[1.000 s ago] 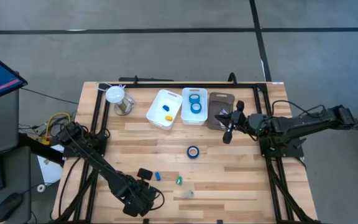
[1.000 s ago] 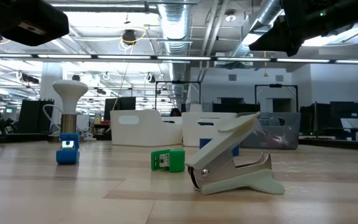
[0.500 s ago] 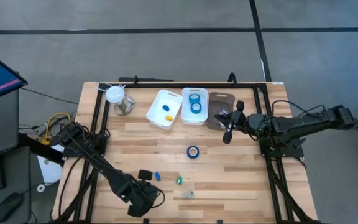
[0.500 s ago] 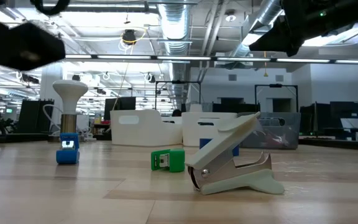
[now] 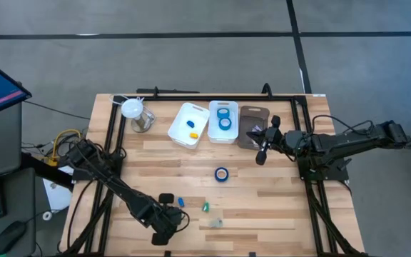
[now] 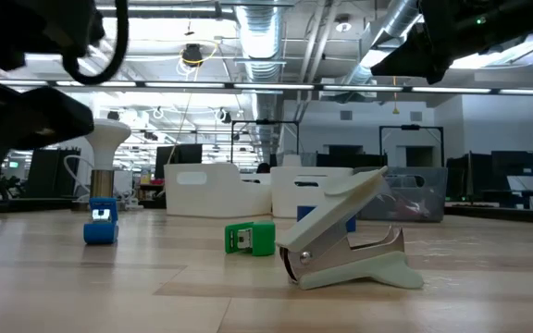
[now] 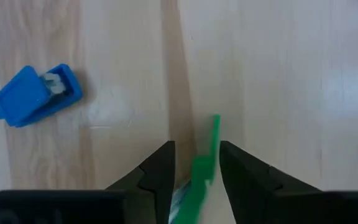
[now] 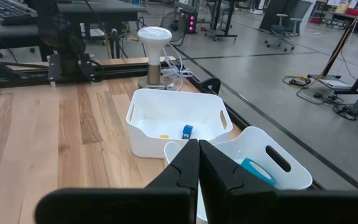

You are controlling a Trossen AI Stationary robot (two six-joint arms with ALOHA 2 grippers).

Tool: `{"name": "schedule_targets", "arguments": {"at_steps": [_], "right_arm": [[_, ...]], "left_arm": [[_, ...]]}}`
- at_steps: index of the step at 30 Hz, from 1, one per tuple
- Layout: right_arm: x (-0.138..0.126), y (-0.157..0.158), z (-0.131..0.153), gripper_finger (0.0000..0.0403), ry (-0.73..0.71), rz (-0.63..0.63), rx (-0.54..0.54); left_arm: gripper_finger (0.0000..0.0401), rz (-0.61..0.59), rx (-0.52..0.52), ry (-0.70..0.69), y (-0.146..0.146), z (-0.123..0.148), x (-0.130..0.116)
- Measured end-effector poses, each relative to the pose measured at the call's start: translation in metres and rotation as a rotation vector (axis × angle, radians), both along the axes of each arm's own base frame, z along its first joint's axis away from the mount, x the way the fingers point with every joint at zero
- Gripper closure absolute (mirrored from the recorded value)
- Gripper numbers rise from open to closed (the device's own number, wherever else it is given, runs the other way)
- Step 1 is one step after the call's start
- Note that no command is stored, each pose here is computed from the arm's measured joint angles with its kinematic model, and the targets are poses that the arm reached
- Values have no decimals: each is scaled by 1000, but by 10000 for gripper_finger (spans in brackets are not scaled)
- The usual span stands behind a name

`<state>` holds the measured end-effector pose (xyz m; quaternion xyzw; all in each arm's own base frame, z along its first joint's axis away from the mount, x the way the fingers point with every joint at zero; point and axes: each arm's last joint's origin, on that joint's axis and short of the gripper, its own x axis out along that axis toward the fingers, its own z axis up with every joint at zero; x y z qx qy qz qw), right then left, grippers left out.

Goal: Pick and place Stapler, Stapler remover, tape
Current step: Put the left green stapler into the left white bin

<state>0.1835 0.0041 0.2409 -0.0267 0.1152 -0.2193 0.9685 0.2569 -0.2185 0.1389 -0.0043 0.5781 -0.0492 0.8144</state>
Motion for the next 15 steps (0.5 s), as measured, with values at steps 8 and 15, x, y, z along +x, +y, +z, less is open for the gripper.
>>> {"name": "schedule_targets", "arguments": {"at_steps": [8,15], "right_arm": [[0,0,0,403,0,0,0],[0,0,0,403,0,0,0]], "left_arm": [[298,23,-19,-16,5,-3,4],[335,23,-22,-19,5,-3,4]]}}
